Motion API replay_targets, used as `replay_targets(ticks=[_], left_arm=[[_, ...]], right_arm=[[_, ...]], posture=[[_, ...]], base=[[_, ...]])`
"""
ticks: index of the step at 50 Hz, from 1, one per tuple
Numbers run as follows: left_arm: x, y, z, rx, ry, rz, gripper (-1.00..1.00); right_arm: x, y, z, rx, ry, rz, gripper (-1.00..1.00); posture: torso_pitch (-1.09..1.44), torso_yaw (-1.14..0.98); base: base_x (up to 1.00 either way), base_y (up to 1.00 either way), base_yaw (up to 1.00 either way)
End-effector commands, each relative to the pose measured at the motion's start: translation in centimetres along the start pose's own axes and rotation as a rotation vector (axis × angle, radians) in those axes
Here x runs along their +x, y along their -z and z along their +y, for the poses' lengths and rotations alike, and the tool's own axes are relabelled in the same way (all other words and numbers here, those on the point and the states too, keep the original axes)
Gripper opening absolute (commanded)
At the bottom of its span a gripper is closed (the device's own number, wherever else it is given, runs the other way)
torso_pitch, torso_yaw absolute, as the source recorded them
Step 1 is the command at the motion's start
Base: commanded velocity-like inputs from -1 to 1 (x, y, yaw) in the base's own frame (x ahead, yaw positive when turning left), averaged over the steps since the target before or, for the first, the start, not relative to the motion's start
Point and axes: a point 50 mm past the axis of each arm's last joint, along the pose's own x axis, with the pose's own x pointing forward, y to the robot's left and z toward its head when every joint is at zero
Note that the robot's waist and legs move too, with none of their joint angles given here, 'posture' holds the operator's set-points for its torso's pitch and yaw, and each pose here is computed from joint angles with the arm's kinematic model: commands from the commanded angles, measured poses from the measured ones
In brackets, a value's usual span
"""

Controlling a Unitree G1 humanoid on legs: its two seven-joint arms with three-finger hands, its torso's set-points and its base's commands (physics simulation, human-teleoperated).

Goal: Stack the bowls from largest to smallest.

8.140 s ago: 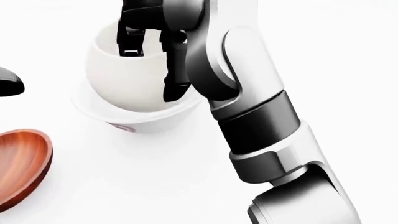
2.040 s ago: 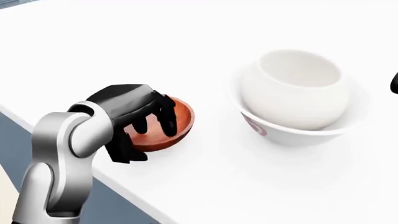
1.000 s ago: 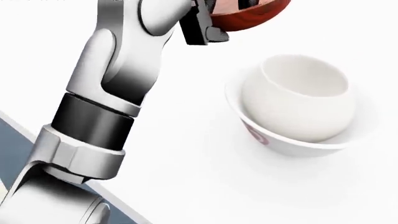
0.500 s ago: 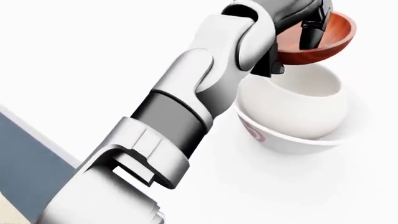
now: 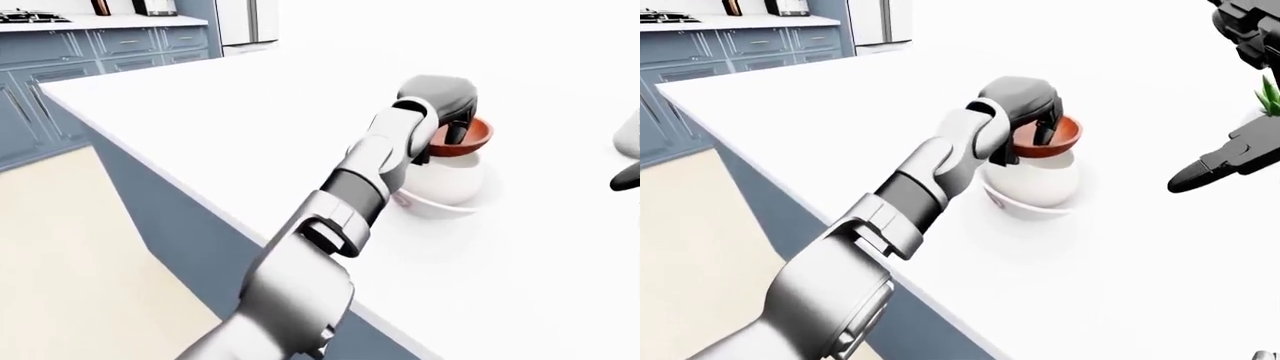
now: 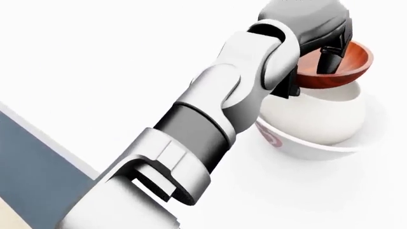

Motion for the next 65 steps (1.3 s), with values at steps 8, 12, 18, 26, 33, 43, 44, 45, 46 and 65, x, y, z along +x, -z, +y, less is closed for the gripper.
replay_targets(ticks=[8,12,18,26,33,43,44,45,46,65], left_arm=[[-0.1,-1.5,2.3,0.022,-0.117,-0.053,-0.77],[-0.1,-1.5,1.7,0.023,-0.110,-0.052,-0.72],[0.0,-1.3,0.8,0.029,-0.098,-0.053,-0.58],[0.0,-1.1,0.3,0.039,-0.091,-0.050,-0.25],[-0.2,-1.3,0.8,0.047,-0.096,-0.055,0.00],[-0.6,-1.8,1.9,0.063,-0.099,-0.075,0.13],[-0.6,-1.8,1.9,0.064,-0.100,-0.075,0.14],[-0.8,-1.8,2.1,0.068,-0.097,-0.076,0.15],[-1.0,-1.8,2.4,0.072,-0.096,-0.078,0.25],[-6.6,-0.7,6.3,0.030,-0.151,-0.098,0.30]], right_arm=[[-0.5,-0.7,-0.9,-0.028,0.056,-0.024,1.00],[-0.6,-0.9,-0.9,-0.029,0.055,-0.025,1.00],[-0.5,-0.8,-0.8,-0.028,0.055,-0.025,1.00],[-0.4,-0.7,-0.8,-0.027,0.056,-0.023,1.00],[-0.5,-0.9,-1.0,-0.026,0.061,-0.025,1.00],[-0.8,-1.2,-1.7,-0.027,0.071,-0.024,1.00],[-0.9,-1.2,-1.8,-0.028,0.072,-0.024,1.00],[-1.0,-1.3,-1.9,-0.029,0.073,-0.023,1.00],[-1.0,-1.4,-2.1,-0.030,0.075,-0.024,1.00],[-1.2,-2.8,-3.3,-0.051,0.085,-0.035,1.00]], posture=[[-0.21,0.29],[-0.21,0.29],[-0.21,0.29],[-0.21,0.29],[-0.21,0.29],[-0.21,0.29],[-0.21,0.29],[-0.21,0.29],[-0.21,0.29],[-0.21,0.29]], base=[[0.00,0.00,0.00],[0.00,0.00,0.00],[0.00,0.00,0.00],[0.00,0.00,0.00],[0.00,0.00,0.00],[0.00,0.00,0.00],[0.00,0.00,0.00],[0.00,0.00,0.00],[0.00,0.00,0.00],[0.00,0.00,0.00]])
